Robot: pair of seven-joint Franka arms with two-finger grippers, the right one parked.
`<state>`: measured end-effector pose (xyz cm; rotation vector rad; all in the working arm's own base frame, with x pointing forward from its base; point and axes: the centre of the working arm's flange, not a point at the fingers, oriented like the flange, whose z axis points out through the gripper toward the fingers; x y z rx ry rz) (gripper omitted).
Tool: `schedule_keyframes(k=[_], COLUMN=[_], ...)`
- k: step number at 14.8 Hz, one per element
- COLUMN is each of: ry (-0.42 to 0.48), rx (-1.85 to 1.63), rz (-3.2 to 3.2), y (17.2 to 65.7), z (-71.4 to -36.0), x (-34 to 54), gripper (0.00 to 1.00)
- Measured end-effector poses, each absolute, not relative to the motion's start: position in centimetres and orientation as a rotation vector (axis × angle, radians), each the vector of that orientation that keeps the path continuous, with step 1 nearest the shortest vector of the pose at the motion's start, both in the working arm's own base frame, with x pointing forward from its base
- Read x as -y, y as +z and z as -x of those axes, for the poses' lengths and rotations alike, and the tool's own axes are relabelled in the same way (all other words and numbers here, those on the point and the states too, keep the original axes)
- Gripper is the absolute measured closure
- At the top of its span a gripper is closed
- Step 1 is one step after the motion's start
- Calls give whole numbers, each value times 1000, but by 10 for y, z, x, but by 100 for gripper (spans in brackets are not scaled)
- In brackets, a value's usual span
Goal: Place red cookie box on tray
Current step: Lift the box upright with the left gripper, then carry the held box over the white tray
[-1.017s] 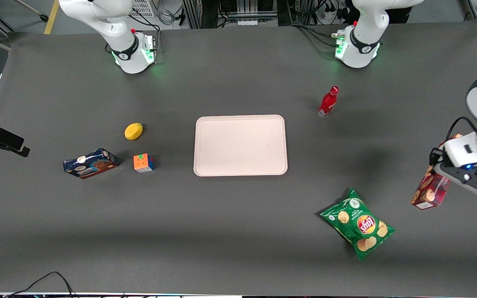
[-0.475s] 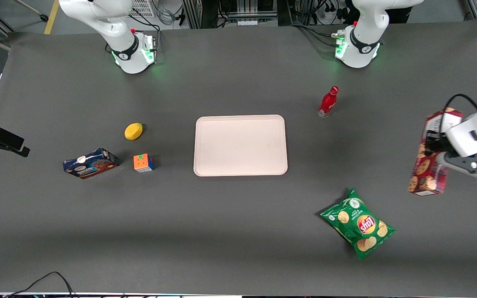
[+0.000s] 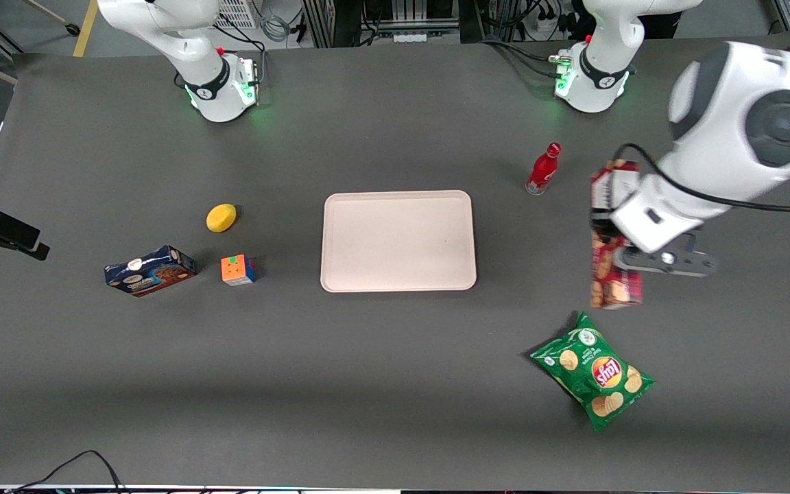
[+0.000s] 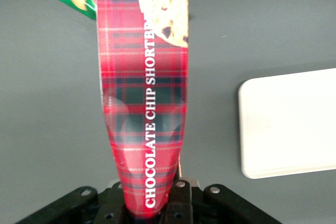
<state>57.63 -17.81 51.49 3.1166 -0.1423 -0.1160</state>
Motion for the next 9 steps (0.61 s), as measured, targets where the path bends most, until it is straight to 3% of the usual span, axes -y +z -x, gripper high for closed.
schedule_keyframes(k=[5,9], ry=[-126,-118], rx=[-93,-170], rz=[-3113,-3114], y=[503,460], z=[-528,-473], x=[283,347], gripper=[78,78])
